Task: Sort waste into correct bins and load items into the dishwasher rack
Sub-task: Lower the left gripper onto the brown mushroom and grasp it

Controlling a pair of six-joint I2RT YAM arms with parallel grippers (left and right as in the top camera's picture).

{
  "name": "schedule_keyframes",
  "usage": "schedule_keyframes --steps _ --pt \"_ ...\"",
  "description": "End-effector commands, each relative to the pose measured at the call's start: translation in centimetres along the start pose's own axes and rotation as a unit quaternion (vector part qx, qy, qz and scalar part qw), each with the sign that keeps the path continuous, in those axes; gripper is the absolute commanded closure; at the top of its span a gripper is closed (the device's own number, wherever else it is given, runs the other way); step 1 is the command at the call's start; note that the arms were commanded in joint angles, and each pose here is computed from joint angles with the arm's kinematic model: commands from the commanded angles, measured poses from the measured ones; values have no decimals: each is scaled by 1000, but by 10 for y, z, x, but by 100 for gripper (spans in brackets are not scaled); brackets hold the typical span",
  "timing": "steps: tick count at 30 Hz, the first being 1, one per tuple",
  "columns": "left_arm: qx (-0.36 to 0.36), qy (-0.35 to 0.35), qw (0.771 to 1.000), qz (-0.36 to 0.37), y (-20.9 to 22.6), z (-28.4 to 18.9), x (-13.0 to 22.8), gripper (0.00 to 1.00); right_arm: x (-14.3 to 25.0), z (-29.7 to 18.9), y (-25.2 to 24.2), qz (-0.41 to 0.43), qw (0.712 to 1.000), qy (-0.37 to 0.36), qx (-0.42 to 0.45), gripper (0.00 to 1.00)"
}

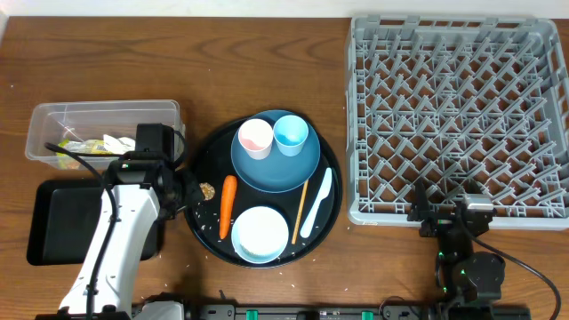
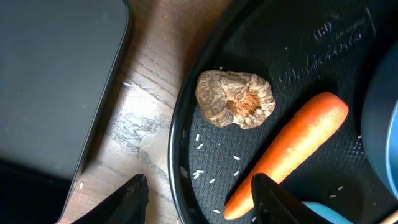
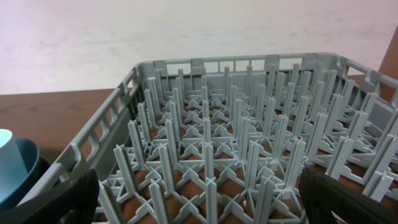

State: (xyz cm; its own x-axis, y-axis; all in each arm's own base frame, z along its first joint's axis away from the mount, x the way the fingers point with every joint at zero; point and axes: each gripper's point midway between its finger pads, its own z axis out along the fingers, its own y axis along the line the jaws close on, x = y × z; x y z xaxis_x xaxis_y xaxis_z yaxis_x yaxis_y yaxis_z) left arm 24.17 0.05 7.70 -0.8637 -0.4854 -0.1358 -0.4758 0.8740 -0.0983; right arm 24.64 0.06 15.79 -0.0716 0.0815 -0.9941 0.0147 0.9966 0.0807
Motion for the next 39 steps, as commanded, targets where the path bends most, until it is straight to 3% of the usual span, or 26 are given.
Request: schedule_keyframes --steps 1,20,39 --pt "4 5 1000 1 -2 2 2 45 0 0 -2 3 1000 -1 5 1" --pt "33 -29 998 40 -24 27 4 45 0 0 -2 3 1000 -2 5 1" --pt "-1 -48 998 36 -13 44 -5 51 0 0 -2 3 1000 -1 5 1"
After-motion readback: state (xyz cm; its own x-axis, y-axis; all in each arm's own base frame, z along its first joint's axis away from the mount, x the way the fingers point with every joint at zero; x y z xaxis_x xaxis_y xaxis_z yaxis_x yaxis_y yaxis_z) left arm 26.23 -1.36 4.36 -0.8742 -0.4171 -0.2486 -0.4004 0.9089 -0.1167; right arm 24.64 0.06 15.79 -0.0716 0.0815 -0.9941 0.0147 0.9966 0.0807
